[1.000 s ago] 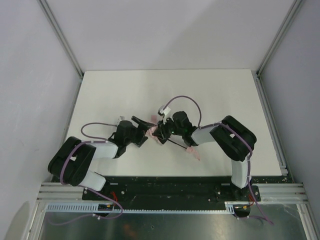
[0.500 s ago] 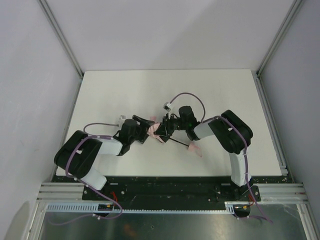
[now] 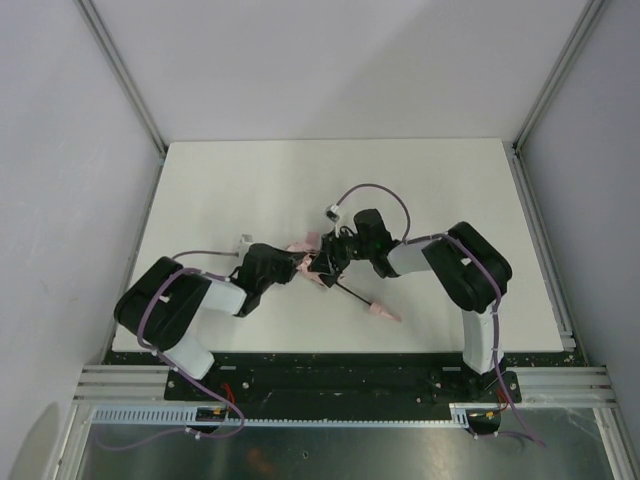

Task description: Put away the umbrella

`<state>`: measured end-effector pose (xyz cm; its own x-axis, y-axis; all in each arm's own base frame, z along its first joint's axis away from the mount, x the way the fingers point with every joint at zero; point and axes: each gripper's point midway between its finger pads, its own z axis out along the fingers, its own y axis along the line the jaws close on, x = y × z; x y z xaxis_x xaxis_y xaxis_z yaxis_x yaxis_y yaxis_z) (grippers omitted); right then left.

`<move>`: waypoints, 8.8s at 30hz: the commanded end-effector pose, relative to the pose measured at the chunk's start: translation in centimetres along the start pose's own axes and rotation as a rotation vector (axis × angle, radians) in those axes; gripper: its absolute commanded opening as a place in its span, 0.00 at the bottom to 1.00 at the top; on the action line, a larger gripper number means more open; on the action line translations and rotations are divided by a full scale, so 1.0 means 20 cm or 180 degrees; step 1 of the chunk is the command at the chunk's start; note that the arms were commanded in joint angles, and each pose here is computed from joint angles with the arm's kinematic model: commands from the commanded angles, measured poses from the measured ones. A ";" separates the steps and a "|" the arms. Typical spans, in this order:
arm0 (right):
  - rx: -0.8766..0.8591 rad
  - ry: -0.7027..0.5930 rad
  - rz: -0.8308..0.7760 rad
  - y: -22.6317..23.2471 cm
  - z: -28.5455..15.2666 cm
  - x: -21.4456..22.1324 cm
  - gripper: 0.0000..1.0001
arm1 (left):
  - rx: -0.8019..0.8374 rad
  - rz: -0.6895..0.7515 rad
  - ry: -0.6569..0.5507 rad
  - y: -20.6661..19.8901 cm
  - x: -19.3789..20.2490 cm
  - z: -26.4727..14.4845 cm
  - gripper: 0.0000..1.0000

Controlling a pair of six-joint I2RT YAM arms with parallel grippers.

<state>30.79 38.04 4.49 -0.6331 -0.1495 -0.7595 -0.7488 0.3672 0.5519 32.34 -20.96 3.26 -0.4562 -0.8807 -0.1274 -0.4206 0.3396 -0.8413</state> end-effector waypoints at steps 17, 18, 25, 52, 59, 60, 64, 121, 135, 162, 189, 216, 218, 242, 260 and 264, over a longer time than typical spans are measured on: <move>0.1344 0.0064 0.1620 0.05 -0.54 -0.14 0.80 | -0.0298 0.0310 0.0575 0.18 0.14 -0.15 0.00; 0.1403 -0.0028 0.1802 0.03 -0.59 -0.15 0.80 | -0.0245 0.0269 0.0621 0.15 0.15 -0.16 0.00; 0.1314 -0.0414 0.2774 0.01 -0.76 -0.15 0.78 | 0.0353 0.0003 0.0931 -0.17 0.21 -0.31 0.00; 0.0194 -0.0298 0.4521 0.38 -0.43 0.13 0.64 | 0.1855 -0.0310 0.1194 -1.01 0.16 -0.77 0.00; 0.0134 -0.0336 0.4569 0.50 -0.42 0.14 0.59 | 0.1965 -0.0307 0.1181 -1.07 0.15 -0.79 0.00; 0.0094 -0.0343 0.4588 0.52 -0.41 0.13 0.59 | 0.1975 -0.0313 0.1180 -1.08 0.15 -0.79 0.00; -0.0011 -0.0392 0.4658 0.56 -0.40 0.09 0.60 | 0.2019 -0.0323 0.1188 -1.09 0.15 -0.81 0.00; -0.1644 -0.1612 0.0603 0.82 -0.57 -0.63 0.00 | -0.1147 0.0353 0.0534 0.26 0.05 -0.37 0.00; -0.1499 -0.1064 -0.0058 1.02 -0.39 -0.40 0.00 | -0.1622 0.0410 0.0307 0.38 -0.05 -0.24 0.00; -0.2213 -0.1920 0.0683 1.42 -0.67 -0.65 0.00 | -0.1899 0.0323 -0.0274 0.61 -0.09 -0.23 0.00; 0.0808 -0.0422 0.1416 0.34 -0.40 -0.24 0.51 | -0.1643 0.0567 -0.0126 0.50 -0.04 -0.24 0.00; 0.1650 -0.0568 0.1646 -0.39 0.07 -0.31 0.41 | -0.1658 0.0587 -0.0029 0.55 -0.01 -0.21 0.00; 0.1605 -0.0577 0.1624 -0.41 0.07 -0.32 0.31 | -0.1667 0.0577 -0.0032 0.55 -0.01 -0.21 0.00; -0.1985 -0.1185 0.2296 0.65 -0.42 -0.69 0.00 | -0.1732 0.0043 -0.0112 0.54 -0.10 -0.16 0.00; -0.1927 -0.0612 0.2036 1.02 -0.25 -0.28 0.00 | -0.1675 -0.0021 -0.0275 0.51 -0.12 -0.17 0.00; -0.1959 -0.0382 0.1828 1.09 -0.25 -0.15 0.00 | -0.1662 -0.0004 -0.0294 0.51 -0.13 -0.18 0.00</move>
<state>26.36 40.15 9.64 -0.9283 0.3712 -0.0234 0.0353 0.1506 0.9880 29.57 -19.85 2.67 -0.4890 -0.8709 -0.0484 -0.6119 0.3821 -0.6925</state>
